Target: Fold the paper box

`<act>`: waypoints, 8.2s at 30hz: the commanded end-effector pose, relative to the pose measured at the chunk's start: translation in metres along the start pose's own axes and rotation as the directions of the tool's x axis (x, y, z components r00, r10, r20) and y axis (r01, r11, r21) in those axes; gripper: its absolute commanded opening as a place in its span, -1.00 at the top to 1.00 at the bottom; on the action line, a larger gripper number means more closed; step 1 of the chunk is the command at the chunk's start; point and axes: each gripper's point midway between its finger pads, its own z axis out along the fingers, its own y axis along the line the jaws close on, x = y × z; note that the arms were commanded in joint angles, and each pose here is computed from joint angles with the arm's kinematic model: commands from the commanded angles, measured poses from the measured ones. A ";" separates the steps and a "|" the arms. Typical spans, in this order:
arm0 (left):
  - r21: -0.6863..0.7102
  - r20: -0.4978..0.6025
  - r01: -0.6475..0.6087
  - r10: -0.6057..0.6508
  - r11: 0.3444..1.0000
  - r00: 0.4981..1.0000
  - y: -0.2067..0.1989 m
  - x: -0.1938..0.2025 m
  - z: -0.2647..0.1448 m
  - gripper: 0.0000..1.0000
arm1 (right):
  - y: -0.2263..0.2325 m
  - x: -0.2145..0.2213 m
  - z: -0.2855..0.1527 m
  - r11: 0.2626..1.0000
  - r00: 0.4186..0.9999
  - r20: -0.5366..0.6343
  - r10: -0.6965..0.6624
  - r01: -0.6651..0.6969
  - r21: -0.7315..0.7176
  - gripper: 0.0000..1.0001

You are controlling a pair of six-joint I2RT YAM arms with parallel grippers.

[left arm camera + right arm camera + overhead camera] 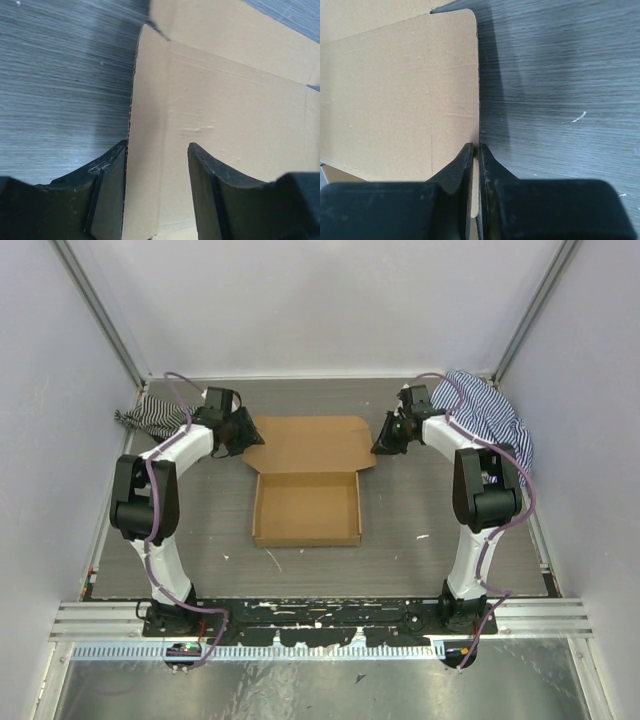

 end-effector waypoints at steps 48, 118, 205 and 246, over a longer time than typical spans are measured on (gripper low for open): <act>0.008 -0.059 -0.222 0.222 0.975 0.973 -0.039 0.071 -0.012 -0.12 | 0.118 0.076 0.017 0.877 0.888 -0.042 -0.458 0.458 0.145 0.13; -0.084 0.180 -0.162 0.175 0.983 0.968 -0.014 -0.003 -0.079 -0.23 | 0.031 0.032 -0.041 0.966 0.979 0.082 -0.188 0.170 0.196 -0.10; 0.173 0.359 -0.432 0.351 0.885 0.865 -0.094 -0.051 -0.135 0.97 | 0.115 0.009 -0.203 0.808 0.569 0.727 -0.383 0.588 -0.034 0.79; 0.403 0.637 -0.603 0.263 0.689 0.725 -0.109 0.017 -0.249 0.97 | 0.077 0.040 -0.138 0.915 0.854 0.403 -0.329 0.394 -0.089 0.85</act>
